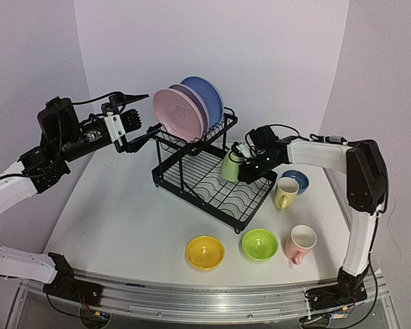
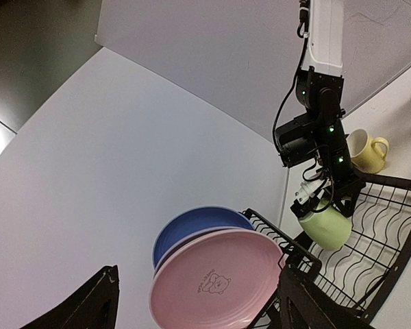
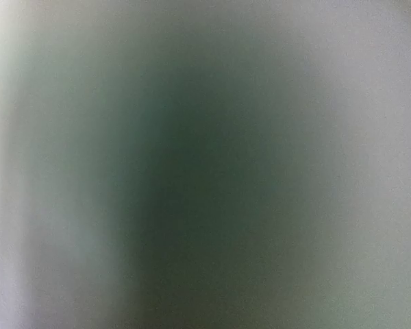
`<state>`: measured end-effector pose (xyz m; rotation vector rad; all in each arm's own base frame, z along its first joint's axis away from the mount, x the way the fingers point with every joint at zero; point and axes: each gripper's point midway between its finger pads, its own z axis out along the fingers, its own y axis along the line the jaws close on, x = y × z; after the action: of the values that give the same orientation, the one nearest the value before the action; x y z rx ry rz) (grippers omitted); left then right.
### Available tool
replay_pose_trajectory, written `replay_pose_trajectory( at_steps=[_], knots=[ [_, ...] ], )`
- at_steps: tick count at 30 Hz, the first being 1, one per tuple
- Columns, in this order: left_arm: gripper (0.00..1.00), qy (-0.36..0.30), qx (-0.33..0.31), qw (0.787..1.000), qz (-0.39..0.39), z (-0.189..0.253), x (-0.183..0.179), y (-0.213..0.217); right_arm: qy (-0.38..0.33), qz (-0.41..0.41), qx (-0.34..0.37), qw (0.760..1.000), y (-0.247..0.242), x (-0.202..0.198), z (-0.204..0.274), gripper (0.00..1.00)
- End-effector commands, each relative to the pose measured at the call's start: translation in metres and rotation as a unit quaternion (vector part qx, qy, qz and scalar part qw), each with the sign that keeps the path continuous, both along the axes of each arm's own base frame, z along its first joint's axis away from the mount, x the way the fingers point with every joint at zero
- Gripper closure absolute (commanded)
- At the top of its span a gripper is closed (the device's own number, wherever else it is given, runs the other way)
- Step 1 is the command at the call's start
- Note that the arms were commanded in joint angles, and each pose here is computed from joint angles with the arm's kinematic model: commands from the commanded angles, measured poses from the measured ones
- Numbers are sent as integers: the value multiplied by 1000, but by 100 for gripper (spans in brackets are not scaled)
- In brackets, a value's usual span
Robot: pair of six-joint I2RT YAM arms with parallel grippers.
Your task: Load the mixed dishes into the dish rack
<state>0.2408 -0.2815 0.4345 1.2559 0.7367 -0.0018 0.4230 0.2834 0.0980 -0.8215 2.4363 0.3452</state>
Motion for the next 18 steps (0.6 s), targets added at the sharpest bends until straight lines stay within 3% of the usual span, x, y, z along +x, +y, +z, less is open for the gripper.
replay_pose_trajectory(
  at_steps=[1,18],
  knots=[
    [21,-26,-15,999,12,22,1,3,-53,21,33,998,23,28,26,100],
    [20,-28,-13,999,17,22,4,2,-60,13,8,998,33,75,0,100]
  ],
)
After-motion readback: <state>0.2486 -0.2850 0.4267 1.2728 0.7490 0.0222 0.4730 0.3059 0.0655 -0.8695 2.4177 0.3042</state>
